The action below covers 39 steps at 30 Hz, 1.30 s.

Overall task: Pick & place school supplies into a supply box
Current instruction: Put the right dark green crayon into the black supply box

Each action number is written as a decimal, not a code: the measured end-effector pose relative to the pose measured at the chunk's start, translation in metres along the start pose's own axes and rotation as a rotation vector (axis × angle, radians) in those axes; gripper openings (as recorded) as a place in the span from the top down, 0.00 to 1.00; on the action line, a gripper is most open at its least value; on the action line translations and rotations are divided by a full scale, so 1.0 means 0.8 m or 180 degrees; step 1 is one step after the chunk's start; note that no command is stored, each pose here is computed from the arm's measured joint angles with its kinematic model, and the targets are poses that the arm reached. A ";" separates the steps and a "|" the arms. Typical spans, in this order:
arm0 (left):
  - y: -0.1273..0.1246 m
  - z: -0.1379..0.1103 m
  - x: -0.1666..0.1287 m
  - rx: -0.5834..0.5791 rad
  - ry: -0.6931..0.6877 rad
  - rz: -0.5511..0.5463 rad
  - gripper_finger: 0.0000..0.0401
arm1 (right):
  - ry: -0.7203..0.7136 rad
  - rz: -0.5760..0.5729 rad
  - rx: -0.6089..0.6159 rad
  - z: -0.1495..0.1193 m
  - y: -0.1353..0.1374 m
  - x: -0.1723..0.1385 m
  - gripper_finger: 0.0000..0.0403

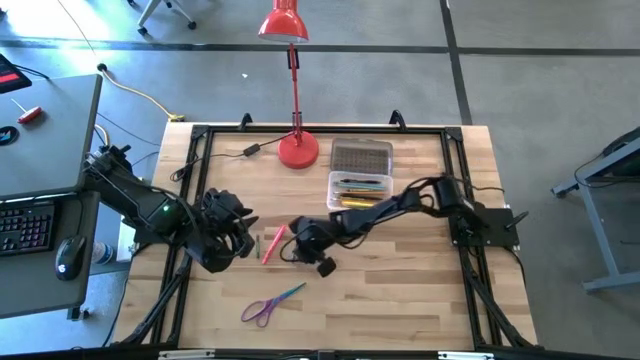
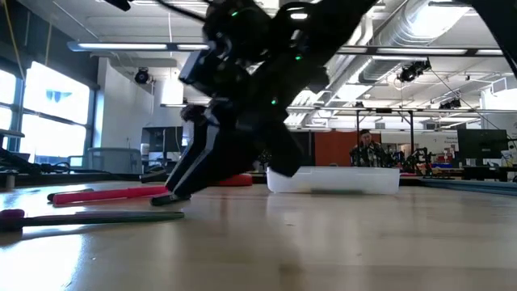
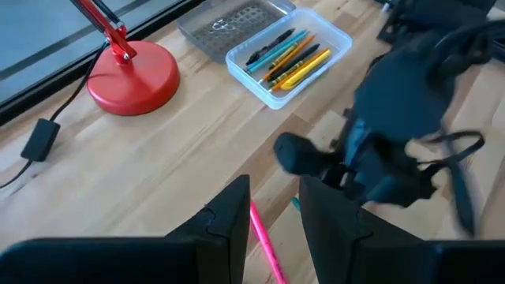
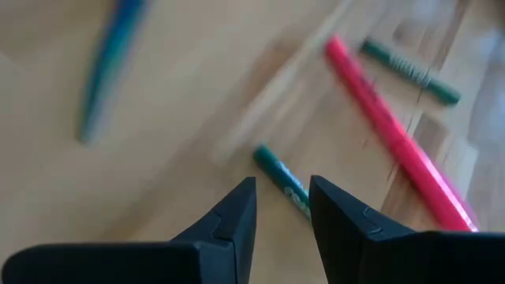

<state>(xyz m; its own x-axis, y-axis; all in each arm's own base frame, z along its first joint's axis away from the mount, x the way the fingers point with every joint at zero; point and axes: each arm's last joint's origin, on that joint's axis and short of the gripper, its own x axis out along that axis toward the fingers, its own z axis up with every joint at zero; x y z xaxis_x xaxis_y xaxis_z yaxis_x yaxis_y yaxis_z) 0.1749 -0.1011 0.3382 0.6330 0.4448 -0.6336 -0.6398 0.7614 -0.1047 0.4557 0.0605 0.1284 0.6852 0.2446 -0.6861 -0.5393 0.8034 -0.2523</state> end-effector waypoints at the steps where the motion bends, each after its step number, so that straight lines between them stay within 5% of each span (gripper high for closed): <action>1: 0.000 0.000 0.000 0.0005 0.0003 0.0000 0.65 | 0.0050 -0.0002 -0.0030 0.000 -0.004 0.005 0.76; 14: 0.000 -0.001 0.000 0.0056 0.0083 -0.0018 0.65 | 0.0132 0.0275 0.0063 -0.021 -0.030 0.015 0.77; 22: 0.000 -0.001 0.000 0.0061 0.0085 -0.0012 0.65 | 0.0240 0.0262 0.0136 -0.022 -0.027 0.015 0.98; 28: 0.000 -0.001 0.000 0.0044 0.0083 -0.0014 0.65 | 0.0629 -0.0096 0.0499 -0.010 -0.011 0.003 0.95; 39: 0.000 -0.001 0.000 0.0040 0.0050 0.0001 0.65 | 0.1901 -0.1094 0.0990 -0.007 -0.038 -0.114 0.95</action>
<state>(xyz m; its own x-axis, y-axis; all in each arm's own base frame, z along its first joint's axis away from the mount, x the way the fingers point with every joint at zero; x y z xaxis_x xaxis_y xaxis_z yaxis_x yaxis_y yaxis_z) 0.1745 -0.1011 0.3376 0.6259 0.4376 -0.6456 -0.6344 0.7672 -0.0951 0.4067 0.0111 0.1952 0.3605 -0.3120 -0.8790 -0.1196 0.9192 -0.3753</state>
